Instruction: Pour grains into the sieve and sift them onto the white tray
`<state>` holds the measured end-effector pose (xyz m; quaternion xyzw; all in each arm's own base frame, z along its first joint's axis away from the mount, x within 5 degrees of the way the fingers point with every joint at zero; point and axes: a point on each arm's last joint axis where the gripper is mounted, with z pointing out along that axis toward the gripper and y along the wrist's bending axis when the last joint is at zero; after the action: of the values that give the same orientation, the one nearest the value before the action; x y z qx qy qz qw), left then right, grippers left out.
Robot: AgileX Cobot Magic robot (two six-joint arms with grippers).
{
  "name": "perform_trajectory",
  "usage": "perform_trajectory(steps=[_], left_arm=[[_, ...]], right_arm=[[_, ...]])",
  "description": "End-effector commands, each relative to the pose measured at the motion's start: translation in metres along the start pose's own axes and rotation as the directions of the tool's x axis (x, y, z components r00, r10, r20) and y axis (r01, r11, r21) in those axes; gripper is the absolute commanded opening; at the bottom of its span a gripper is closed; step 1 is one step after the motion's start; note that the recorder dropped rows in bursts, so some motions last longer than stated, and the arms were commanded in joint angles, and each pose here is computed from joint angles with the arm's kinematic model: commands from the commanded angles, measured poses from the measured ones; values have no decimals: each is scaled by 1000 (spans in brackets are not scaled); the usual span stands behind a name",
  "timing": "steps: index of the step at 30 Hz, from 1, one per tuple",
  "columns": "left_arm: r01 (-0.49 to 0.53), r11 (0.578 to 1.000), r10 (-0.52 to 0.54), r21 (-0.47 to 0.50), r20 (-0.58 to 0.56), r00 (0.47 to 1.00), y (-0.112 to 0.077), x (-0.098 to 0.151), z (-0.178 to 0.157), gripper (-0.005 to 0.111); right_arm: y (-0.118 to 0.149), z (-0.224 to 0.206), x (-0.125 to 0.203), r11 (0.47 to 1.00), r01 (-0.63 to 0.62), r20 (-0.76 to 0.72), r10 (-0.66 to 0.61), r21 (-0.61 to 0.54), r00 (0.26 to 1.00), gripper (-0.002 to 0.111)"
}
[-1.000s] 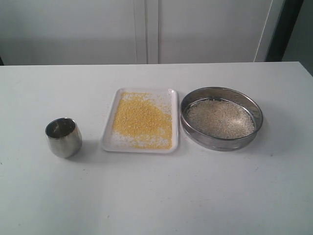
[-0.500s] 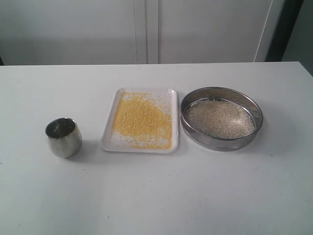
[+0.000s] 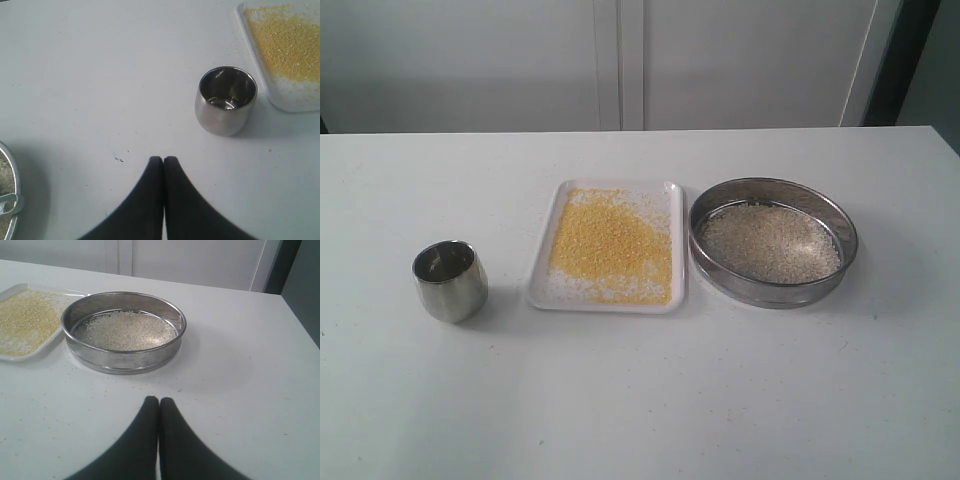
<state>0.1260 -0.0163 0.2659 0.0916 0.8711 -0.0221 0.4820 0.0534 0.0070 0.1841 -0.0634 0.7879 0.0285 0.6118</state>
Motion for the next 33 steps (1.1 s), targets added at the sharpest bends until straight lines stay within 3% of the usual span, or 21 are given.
perform_trajectory(steps=[1,13,33], left_arm=[[-8,1000,8,4,29,1000,-3,20,-9,0],[17,1000,-15,-10,186,983,-7,59,-26,0],[-3,1000,8,-22,224,975,-9,90,-28,0]], right_arm=[[0,0,1,1000,4,3,-4,3,1000,0],[0,0,1,1000,4,3,-4,3,1000,0],[0,0,1,1000,4,3,-4,3,1000,0]])
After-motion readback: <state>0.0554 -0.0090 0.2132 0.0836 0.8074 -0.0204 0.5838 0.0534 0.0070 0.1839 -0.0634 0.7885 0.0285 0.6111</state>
